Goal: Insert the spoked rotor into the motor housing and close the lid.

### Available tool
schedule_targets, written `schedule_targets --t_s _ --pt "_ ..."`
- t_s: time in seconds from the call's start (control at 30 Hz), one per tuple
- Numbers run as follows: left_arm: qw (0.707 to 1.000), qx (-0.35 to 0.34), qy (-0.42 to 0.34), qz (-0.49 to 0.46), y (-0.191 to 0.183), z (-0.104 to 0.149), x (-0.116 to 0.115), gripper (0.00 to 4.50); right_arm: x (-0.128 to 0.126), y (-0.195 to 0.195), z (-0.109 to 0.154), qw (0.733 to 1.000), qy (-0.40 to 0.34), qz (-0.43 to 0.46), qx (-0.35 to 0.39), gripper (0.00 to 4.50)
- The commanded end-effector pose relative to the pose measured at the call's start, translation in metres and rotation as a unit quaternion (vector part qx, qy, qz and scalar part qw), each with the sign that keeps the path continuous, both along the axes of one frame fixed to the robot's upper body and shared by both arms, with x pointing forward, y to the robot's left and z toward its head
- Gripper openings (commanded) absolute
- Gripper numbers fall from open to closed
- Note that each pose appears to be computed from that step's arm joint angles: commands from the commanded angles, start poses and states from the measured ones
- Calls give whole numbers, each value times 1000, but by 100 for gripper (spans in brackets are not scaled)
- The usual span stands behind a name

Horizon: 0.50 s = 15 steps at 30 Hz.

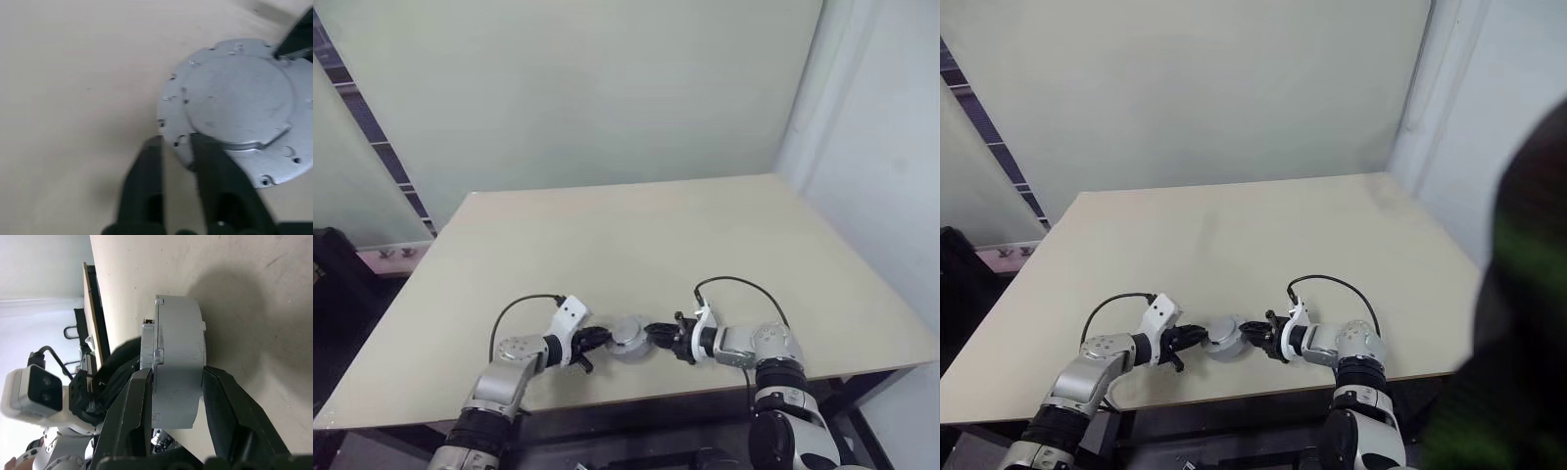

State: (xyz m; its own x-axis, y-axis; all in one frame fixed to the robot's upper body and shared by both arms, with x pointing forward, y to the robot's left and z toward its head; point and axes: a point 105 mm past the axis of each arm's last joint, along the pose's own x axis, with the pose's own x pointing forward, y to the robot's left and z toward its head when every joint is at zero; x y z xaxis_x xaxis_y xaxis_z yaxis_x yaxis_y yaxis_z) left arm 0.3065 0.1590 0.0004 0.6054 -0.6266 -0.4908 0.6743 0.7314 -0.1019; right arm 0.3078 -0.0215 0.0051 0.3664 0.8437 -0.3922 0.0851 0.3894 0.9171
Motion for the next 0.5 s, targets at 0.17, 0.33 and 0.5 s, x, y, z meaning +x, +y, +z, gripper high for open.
schedule_targets --t_s 0.17,0.33,0.5 --pt "987 -123 -28 104 30 44 20 364 -5 10 0 1000 -2 21 -4 124" --pt "974 -163 11 155 47 36 8 450 -7 14 5 1000 -4 13 27 124" --pt "942 -255 22 217 50 41 6 450 -9 17 14 997 -7 -1 82 122"
